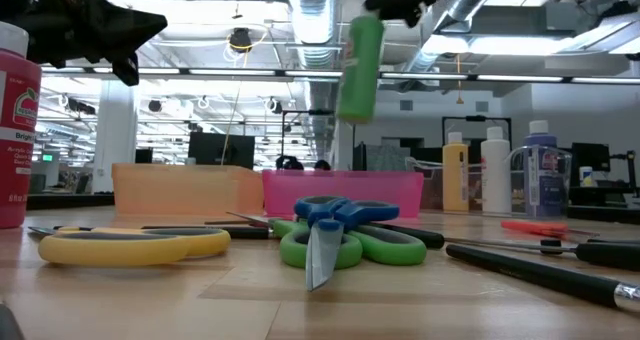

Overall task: Pick & Place Paint Supplies
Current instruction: Put the green paint bottle into the transparent bin

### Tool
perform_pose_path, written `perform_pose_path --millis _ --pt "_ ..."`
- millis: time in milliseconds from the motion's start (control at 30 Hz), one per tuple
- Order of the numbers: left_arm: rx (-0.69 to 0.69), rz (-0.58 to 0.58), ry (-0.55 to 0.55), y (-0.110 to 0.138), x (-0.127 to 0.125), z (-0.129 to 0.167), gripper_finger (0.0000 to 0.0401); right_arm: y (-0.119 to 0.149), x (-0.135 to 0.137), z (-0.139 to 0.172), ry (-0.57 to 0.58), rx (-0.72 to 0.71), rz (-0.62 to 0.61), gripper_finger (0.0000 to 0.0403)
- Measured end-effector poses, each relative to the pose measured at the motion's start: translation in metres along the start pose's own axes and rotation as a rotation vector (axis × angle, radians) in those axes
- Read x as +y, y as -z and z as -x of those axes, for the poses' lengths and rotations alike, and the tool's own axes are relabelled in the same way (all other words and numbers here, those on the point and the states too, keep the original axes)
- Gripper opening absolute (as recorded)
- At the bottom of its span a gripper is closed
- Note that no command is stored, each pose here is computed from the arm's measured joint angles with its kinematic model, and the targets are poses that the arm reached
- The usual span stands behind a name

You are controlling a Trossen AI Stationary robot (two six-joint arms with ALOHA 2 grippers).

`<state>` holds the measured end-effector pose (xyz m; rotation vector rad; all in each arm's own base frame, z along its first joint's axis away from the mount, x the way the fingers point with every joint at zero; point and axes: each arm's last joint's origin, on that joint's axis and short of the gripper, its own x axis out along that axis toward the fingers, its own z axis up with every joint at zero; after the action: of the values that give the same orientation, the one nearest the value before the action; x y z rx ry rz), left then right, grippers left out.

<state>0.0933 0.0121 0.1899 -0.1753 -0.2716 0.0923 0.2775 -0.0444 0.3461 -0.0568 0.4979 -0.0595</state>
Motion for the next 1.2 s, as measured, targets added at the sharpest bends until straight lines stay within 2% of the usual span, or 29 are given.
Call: perform_pose_path --millis 267,533,767,900,1033,1200 --pt "0.000 0.000 -0.001 0.000 0.000 0.000 0.0001 0.009 -0.038 0.055 0.289 0.044 -0.112 0.0121" --pt "0.000 0.000 0.000 0.000 0.000 0.000 0.0001 0.026 -0.079 0.069 0.511 0.138 -0.226 0.0122" --pt "0.000 0.000 0.000 0.000 0.000 0.000 0.0001 0.043 -0.105 0.061 0.567 0.225 -0.279 0.0122" --pt "0.000 0.000 0.000 0.000 0.000 0.000 0.0001 0.064 -0.114 0.058 0.594 0.263 -0.310 0.0122" --pt "0.000 0.000 -0.001 0.000 0.000 0.000 0.0001 0.080 -0.119 0.061 0.633 0.247 -0.339 0.0122" --pt "-0.001 0.000 -0.001 0.000 0.000 0.000 0.0001 0.099 -0.122 0.051 0.605 0.217 -0.366 0.0123"
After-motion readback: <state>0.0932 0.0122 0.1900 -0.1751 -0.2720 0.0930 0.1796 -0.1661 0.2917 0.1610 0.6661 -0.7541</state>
